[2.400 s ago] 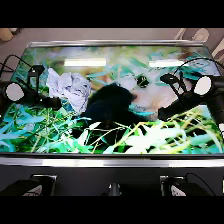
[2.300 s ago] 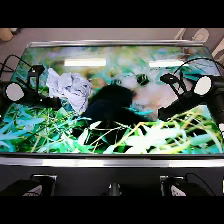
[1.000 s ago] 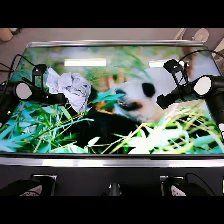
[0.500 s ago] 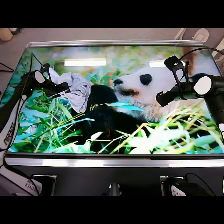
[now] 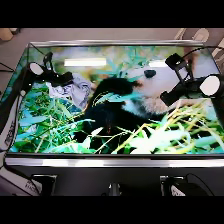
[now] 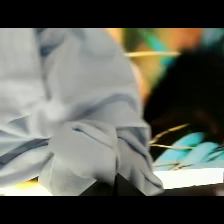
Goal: Fold the shirts.
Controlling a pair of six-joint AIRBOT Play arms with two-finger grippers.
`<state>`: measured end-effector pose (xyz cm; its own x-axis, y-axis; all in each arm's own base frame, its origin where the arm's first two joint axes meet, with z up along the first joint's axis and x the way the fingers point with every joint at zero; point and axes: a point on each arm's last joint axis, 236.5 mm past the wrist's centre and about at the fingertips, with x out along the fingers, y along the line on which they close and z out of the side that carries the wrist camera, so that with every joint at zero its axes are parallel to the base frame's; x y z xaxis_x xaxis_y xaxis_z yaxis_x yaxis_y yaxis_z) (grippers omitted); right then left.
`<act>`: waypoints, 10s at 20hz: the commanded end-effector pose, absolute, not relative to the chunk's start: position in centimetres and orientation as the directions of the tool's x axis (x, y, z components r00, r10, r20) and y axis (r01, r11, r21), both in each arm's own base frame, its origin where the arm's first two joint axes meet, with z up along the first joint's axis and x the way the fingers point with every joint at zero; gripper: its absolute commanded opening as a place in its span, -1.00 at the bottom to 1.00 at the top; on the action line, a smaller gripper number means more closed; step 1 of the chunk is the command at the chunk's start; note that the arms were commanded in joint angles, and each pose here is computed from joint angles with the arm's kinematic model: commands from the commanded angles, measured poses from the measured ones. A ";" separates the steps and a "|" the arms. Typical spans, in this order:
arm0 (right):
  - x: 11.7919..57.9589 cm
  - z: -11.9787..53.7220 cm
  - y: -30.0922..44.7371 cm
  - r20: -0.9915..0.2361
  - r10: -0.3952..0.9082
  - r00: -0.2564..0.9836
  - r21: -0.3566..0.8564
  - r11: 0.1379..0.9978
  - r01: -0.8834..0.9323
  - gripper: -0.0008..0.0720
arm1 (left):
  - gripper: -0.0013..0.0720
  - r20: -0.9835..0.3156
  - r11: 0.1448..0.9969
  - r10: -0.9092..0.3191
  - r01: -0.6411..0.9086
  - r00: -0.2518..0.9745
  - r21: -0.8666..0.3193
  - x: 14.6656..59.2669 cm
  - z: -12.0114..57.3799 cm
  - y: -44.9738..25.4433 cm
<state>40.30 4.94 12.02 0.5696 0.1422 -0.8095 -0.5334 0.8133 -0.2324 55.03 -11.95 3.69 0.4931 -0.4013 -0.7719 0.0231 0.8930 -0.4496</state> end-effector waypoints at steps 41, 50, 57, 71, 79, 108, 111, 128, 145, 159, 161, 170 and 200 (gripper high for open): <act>25.1 -6.8 8.5 -0.955 0.296 -0.030 0.284 0.878 -0.385 0.96 | 0.75 -0.884 0.891 -0.440 -0.041 0.161 -0.451 35.6 -9.7 -22.9; 27.1 -7.4 9.7 -0.939 0.342 -0.033 0.319 0.831 -0.455 -0.92 | -0.90 -0.769 0.858 -0.511 0.281 0.385 -0.429 40.0 1.0 -24.3; 33.8 35.8 3.3 -0.323 0.112 0.940 -0.513 0.813 -0.274 -0.91 | -0.90 -0.080 0.837 -0.547 0.543 0.833 -0.067 35.0 41.8 -19.0; 24.6 50.2 1.0 0.122 0.041 0.992 -0.547 0.836 0.033 -0.91 | -0.90 -0.232 0.920 -0.388 0.357 0.892 -0.164 26.4 40.9 -11.2; 49.3 25.7 7.2 -0.480 0.231 0.846 -0.377 0.816 -0.437 -0.91 | -0.90 -0.788 0.973 -0.225 0.181 0.573 -0.146 37.1 14.2 -14.6; 35.7 -0.4 -3.3 -0.953 0.301 -0.040 0.296 0.893 -0.338 0.35 | 0.37 -0.935 0.883 -0.350 -0.314 0.059 -0.350 40.6 -8.1 -3.6; 35.5 -0.5 -3.4 -0.954 0.295 -0.047 0.293 0.895 -0.337 0.38 | 0.37 -0.937 0.884 -0.339 -0.311 0.086 -0.348 41.6 -9.1 -3.8; 28.0 -8.2 1.8 -0.924 0.292 -0.248 0.366 0.863 -0.347 0.52 | -0.90 -0.935 0.913 -0.348 -0.202 0.068 -0.355 41.7 -9.6 -5.0; 31.1 -8.4 5.6 -0.899 0.437 0.008 0.412 0.853 -0.321 -0.92 | -0.91 -0.907 0.933 -0.343 -0.026 0.244 -0.360 41.5 0.8 -5.3; 15.9 58.0 1.6 0.414 0.033 0.910 -0.455 0.873 0.176 -0.92 | -0.91 0.429 0.938 -0.165 0.276 0.888 -0.211 17.6 57.8 -4.2; 15.9 56.5 1.7 0.351 0.032 0.936 -0.459 0.877 0.142 -0.92 | -0.91 0.383 0.943 -0.175 0.267 0.907 -0.200 17.1 56.6 -4.5; 27.3 42.3 -0.6 -0.255 0.006 0.967 -0.503 0.853 -0.138 -0.92 | -0.91 -0.144 0.973 -0.151 0.121 0.978 -0.197 27.0 44.1 -3.2; 44.7 1.2 -2.1 -0.952 0.167 0.255 0.019 0.867 -0.498 -0.92 | -0.90 -0.942 0.949 -0.308 0.108 0.135 -0.295 45.1 0.2 -6.0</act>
